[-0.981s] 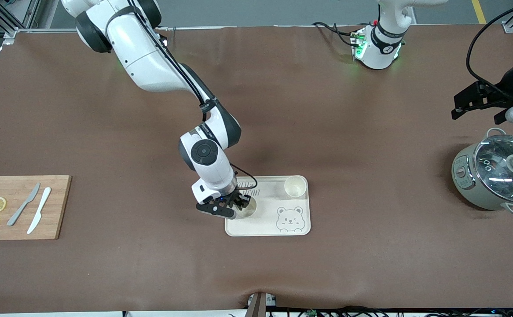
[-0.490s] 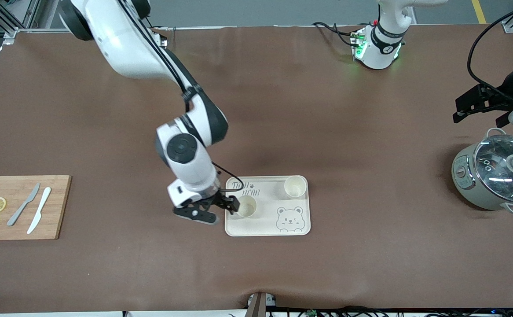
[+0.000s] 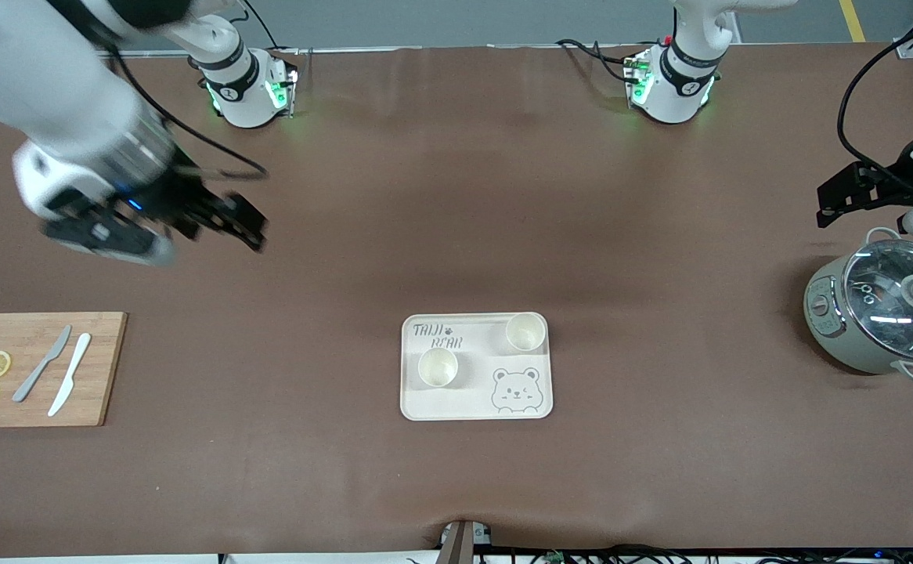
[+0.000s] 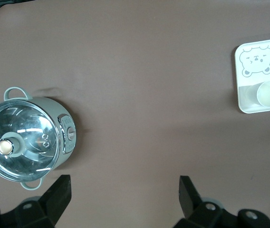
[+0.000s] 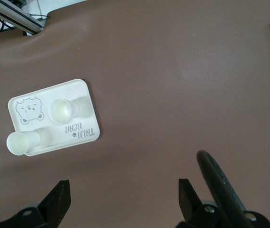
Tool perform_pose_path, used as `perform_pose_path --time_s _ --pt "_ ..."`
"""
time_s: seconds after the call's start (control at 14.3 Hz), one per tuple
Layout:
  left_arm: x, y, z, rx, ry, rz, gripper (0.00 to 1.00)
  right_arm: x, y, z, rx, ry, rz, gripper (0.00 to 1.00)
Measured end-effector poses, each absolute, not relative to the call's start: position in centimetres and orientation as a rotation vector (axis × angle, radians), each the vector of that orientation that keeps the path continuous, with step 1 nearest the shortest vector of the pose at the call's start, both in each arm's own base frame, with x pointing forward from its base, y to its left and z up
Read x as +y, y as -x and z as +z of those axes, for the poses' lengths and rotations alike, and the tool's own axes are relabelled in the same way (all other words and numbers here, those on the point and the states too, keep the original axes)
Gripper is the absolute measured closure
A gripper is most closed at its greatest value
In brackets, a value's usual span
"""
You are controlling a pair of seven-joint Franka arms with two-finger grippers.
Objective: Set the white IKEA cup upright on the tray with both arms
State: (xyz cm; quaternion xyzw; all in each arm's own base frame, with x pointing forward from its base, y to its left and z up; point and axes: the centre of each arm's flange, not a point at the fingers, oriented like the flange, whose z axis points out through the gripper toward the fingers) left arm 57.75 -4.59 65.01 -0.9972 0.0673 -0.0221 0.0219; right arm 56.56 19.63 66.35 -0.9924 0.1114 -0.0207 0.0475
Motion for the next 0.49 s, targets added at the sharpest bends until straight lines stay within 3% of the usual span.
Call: perform_pose_path --time_s 0.28,0.49 --pt "-4.6 -57.9 64.8 0.210 3.090 -0.062 0.00 7.6 -51.9 67.0 0.170 3.101 -0.110 0.00" --pt "-4.9 -57.8 64.8 0.217 3.090 -0.063 0.00 -3.2 -51.8 65.7 0.098 3.120 -0.167 0.00"
